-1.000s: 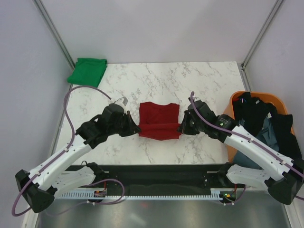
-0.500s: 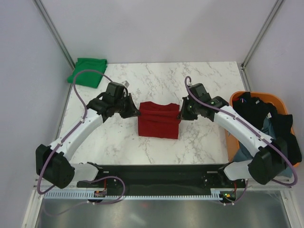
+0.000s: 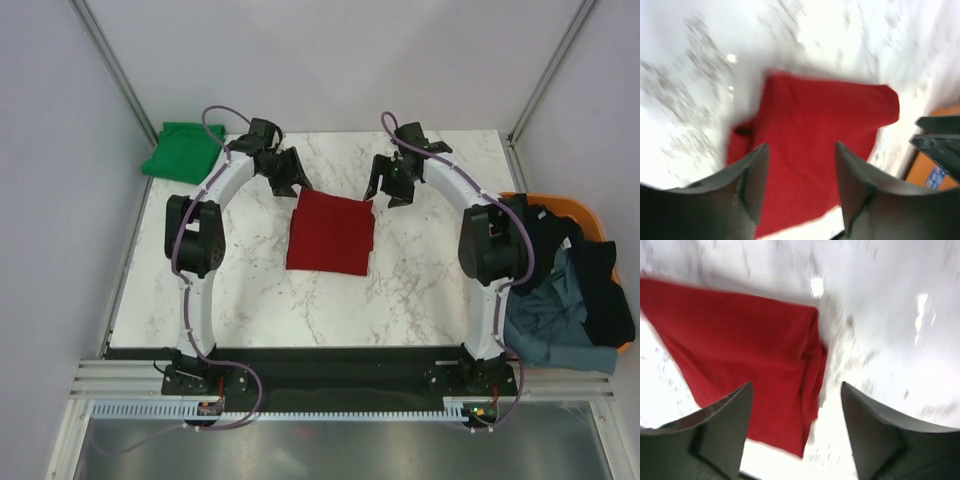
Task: Fold and stack the t-shirts
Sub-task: Fold the tshirt
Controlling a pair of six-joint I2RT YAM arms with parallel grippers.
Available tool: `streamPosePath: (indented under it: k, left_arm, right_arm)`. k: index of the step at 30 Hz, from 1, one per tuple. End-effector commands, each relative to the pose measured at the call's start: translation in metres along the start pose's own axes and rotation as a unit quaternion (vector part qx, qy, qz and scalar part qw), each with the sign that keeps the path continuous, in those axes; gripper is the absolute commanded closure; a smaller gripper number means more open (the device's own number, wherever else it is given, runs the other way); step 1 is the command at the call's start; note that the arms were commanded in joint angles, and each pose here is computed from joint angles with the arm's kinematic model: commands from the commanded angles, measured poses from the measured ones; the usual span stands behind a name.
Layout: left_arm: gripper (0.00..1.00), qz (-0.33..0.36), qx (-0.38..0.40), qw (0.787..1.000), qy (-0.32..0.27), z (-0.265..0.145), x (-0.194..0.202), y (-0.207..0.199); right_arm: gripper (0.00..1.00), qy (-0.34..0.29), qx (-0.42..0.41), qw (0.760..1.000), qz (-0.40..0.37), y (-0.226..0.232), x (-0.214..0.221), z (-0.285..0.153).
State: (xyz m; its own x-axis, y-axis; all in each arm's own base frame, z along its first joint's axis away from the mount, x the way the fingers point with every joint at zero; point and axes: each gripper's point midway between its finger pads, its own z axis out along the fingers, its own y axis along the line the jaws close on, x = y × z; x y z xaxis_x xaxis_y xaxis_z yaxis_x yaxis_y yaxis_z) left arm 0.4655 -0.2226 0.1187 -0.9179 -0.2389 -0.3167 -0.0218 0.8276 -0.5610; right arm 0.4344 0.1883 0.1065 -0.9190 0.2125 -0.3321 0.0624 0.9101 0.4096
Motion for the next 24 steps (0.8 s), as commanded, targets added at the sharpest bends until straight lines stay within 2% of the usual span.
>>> streamPosePath:
  k: [1,2,3,5,7,8,10,11,12,14,16,19,23,24]
  left_arm:
    - [0.35,-0.009,0.006,1.000,0.027,0.010,-0.020,0.012]
    - [0.24,-0.006,0.010,1.000,0.020,0.010,-0.029,0.009]
    - [0.01,-0.005,0.008,1.000,0.021,0.006,-0.029,0.008]
    - [0.00,0.001,-0.004,1.000,0.011,-0.002,-0.029,0.009]
    - [0.00,0.018,-0.007,1.000,-0.007,-0.021,-0.032,0.003]
    - [0.00,0.016,-0.014,1.000,-0.002,-0.025,-0.024,0.007]
    - [0.00,0.032,-0.013,0.999,-0.030,-0.051,-0.024,-0.004]
    - [0.00,0.031,-0.022,0.999,-0.020,-0.050,-0.010,0.004]
    - [0.00,0.040,-0.012,0.998,-0.040,-0.071,-0.008,-0.009]
    - [0.00,0.044,-0.007,0.998,-0.033,-0.070,0.015,-0.009]
    - [0.00,0.054,0.014,0.997,-0.051,-0.086,0.029,-0.024]
    - [0.00,0.052,0.038,0.997,-0.031,-0.068,0.068,-0.026]
    - [0.02,0.054,0.065,0.996,0.006,-0.042,0.116,-0.025]
    - [0.03,0.057,0.077,0.995,-0.002,-0.038,0.116,-0.030]
  right_arm:
    - [0.20,-0.002,-0.004,0.999,-0.040,0.005,-0.032,-0.002]
    - [0.18,-0.007,0.004,0.999,-0.046,0.003,-0.038,-0.003]
    - [0.18,-0.016,0.006,0.999,-0.049,0.006,-0.045,-0.013]
    - [0.18,-0.038,-0.002,0.998,-0.053,0.014,-0.048,-0.034]
    - [0.18,-0.039,-0.008,0.998,-0.048,0.015,-0.034,-0.038]
    - [0.18,-0.062,-0.028,0.996,-0.053,0.028,-0.032,-0.060]
    - [0.19,-0.056,-0.074,0.994,-0.052,0.050,-0.003,-0.054]
    - [0.20,-0.067,-0.101,0.991,-0.057,0.065,0.005,-0.068]
    - [0.21,-0.051,-0.129,0.988,-0.063,0.084,0.027,-0.060]
    - [0.23,-0.040,-0.152,0.985,-0.068,0.101,0.048,-0.058]
    - [0.24,-0.012,-0.185,0.980,-0.072,0.119,0.077,-0.044]
    - [0.26,0.023,-0.227,0.972,-0.057,0.124,0.102,-0.022]
    - [0.28,0.050,-0.210,0.975,-0.053,0.092,0.123,0.018]
    - [0.29,0.062,-0.195,0.978,-0.043,0.074,0.132,0.029]
